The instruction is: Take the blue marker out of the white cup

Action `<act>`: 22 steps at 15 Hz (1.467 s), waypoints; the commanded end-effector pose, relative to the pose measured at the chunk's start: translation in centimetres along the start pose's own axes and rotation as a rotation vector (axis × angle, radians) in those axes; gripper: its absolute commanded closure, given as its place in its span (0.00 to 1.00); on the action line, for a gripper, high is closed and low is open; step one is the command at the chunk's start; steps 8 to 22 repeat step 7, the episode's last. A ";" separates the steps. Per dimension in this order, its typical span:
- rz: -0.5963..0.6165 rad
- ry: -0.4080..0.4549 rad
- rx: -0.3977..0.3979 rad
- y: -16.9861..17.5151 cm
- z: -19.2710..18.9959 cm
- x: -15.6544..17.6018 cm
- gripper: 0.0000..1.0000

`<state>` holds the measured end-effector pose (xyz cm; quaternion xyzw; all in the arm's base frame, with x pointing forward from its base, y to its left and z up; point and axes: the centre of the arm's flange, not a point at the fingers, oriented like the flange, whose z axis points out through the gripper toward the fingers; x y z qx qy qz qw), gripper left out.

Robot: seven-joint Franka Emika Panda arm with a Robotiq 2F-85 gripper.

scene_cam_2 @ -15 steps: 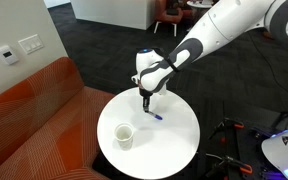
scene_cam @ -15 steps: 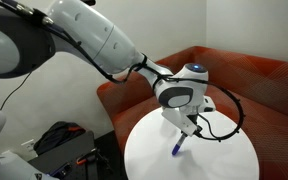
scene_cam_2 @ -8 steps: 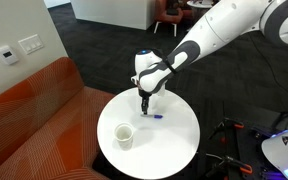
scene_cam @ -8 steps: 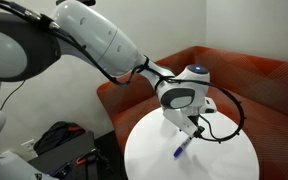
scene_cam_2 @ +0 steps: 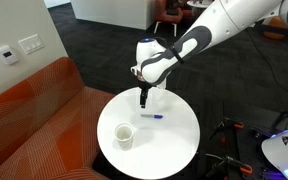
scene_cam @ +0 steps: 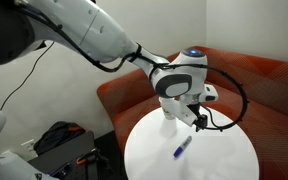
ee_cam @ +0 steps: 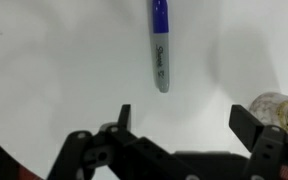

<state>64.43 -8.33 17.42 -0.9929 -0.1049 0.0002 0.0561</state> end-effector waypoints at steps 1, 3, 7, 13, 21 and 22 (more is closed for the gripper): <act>0.001 0.011 -0.006 -0.1 -0.9 -0.3 0.00; 0.001 0.017 -0.008 -0.1 -1.5 -0.4 0.00; 0.003 0.004 -0.003 -0.1 -0.5 -0.6 0.00; 0.003 0.004 -0.003 -0.1 -0.5 -0.6 0.00; 0.003 0.004 -0.003 -0.1 -0.5 -0.6 0.00; 0.003 0.004 -0.003 -0.1 -0.5 -0.6 0.00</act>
